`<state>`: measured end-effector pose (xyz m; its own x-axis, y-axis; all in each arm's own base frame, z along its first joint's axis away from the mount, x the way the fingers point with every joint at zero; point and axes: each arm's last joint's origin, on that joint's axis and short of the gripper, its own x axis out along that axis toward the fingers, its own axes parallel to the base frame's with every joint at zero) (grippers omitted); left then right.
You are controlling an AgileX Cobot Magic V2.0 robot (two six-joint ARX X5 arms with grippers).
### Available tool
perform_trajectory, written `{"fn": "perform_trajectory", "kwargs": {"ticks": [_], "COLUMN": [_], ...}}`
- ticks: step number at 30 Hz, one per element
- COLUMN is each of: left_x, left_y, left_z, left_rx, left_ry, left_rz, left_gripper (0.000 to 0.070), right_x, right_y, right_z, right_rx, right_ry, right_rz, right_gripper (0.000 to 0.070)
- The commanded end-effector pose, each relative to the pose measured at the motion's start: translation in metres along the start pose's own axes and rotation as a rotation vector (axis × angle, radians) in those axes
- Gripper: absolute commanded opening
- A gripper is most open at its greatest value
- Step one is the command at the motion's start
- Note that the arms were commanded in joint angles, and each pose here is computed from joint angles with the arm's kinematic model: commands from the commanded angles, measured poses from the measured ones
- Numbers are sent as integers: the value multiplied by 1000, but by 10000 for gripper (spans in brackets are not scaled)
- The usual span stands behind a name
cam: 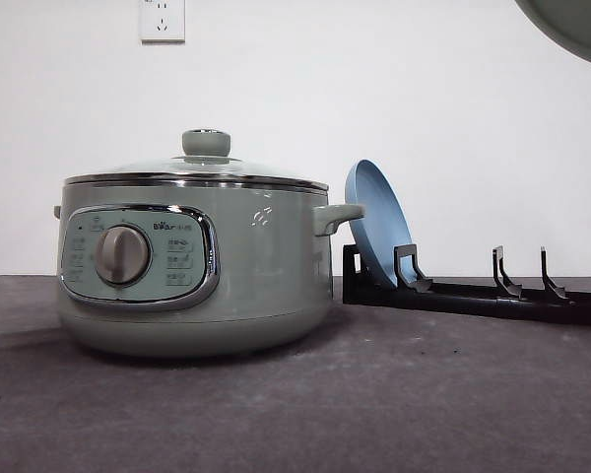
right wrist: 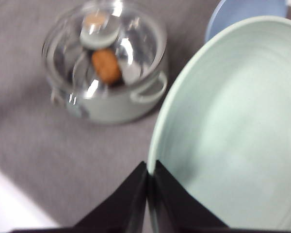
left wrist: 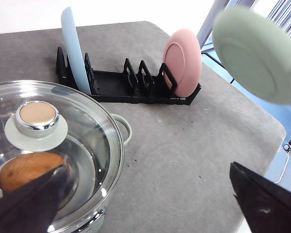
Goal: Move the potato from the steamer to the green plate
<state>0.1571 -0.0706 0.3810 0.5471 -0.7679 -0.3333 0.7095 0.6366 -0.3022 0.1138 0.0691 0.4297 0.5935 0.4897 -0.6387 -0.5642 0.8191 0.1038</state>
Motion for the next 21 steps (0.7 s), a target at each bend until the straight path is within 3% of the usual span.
{"fn": "perform_trajectory", "kwargs": {"ticks": [1, 8, 16, 21], "left_x": [-2, -2, -2, -2], "left_y": [-3, -3, -3, -3], "left_z": [7, 7, 6, 4], "left_rx": [19, 19, 13, 0], "left_ry": [-22, -22, -12, 7], "left_rz": [-13, -12, -11, -9], "left_gripper": [700, 700, 700, 700], "right_x": [3, 40, 113, 152], "right_y": [7, 26, 53, 64], "right_z": [-6, -47, -87, -110], "right_rx": [-13, -42, -88, -137], "right_ry": [15, 159, 263, 356], "right_rz": [-1, -48, 22, -30], "right_gripper": [4, 4, 4, 4]}}
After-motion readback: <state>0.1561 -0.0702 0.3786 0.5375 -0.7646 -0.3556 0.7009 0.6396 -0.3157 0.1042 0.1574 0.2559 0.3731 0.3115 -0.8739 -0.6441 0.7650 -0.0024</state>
